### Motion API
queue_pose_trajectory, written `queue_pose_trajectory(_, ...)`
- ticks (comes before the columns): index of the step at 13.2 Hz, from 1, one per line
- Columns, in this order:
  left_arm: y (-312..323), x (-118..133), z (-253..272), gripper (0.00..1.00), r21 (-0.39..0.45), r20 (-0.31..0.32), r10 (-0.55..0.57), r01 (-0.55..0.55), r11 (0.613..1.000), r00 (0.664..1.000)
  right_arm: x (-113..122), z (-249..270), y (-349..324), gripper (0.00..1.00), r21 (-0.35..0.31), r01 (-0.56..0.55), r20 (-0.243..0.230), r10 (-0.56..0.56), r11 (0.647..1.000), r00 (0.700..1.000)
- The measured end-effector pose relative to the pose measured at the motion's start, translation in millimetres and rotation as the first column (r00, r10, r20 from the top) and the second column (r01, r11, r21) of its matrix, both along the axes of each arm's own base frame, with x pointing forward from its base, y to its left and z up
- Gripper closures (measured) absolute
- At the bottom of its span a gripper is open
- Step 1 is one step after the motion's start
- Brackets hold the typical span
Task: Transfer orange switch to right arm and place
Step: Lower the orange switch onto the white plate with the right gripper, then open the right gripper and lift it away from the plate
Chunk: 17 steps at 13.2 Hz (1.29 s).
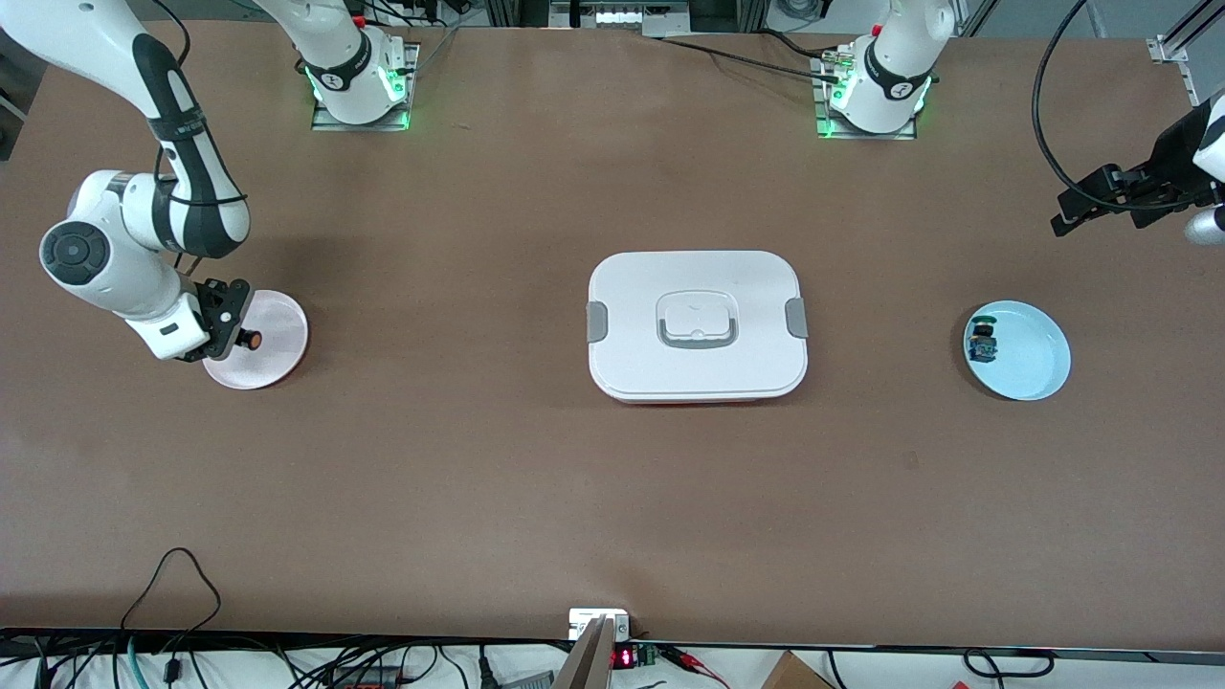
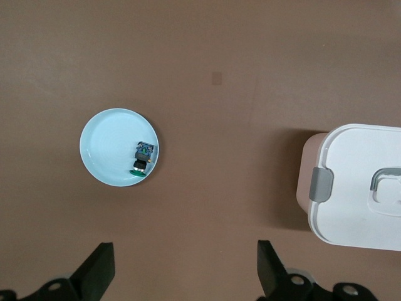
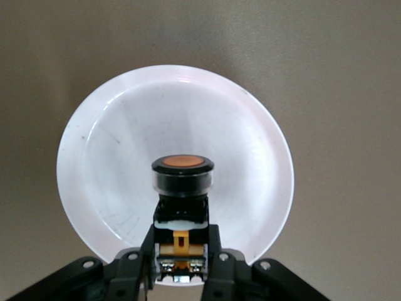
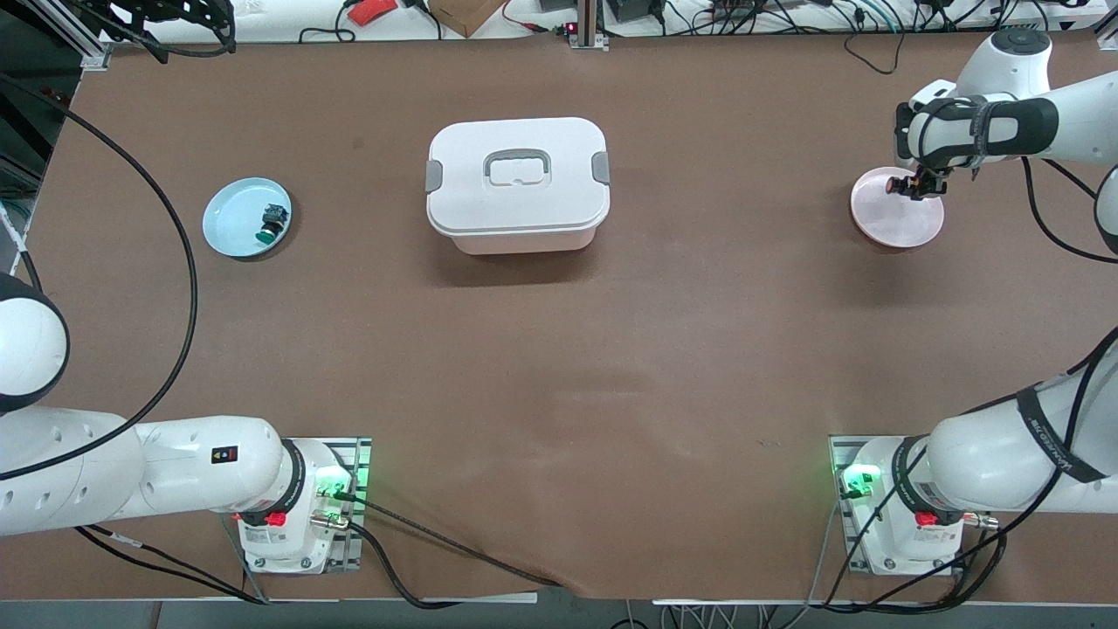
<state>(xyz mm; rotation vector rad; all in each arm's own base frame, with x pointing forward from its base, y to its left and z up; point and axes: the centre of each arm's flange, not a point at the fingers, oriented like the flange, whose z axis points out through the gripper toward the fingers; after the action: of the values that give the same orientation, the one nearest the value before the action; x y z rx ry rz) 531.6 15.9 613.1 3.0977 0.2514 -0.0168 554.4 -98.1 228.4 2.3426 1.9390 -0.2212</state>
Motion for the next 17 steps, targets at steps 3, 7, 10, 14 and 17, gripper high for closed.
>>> queue_pose_trajectory(3, 1.2, -0.4, 0.0, 0.0, 0.0, -0.004, 0.019, -0.019, 1.0, 1.0, -2.0, -12.3, 0.8, 0.67, 0.002, -0.007, -0.016, 0.007, 1.0, 1.0)
queue_pose_trajectory(7, 12.8, -2.1, 1.2, 0.0, -0.001, -0.012, 0.045, -0.045, 0.999, 0.999, -13.2, -25.2, 4.1, 0.67, 0.011, -0.024, -0.002, 0.024, 1.0, 1.0)
queue_pose_trajectory(10, 26.8, 0.5, 7.4, 0.0, -0.002, 0.002, 0.07, -0.07, 0.998, 0.998, -23.0, -36.5, 4.6, 0.67, 0.019, -0.058, 0.018, 0.058, 0.998, 0.998)
queue_pose_trajectory(14, 28.6, 10.1, 8.7, 0.0, -0.004, 0.009, 0.071, -0.071, 0.997, 0.997, -20.3, -27.7, 1.2, 0.56, 0.022, -0.043, 0.042, 0.042, 0.999, 0.998)
queue_pose_trajectory(17, 28.0, 21.6, 3.1, 0.0, -0.005, 0.003, 0.067, -0.067, 0.998, 0.998, -11.9, 2.2, -1.5, 0.23, 0.078, 0.061, 0.023, -0.063, 0.995, 0.998)
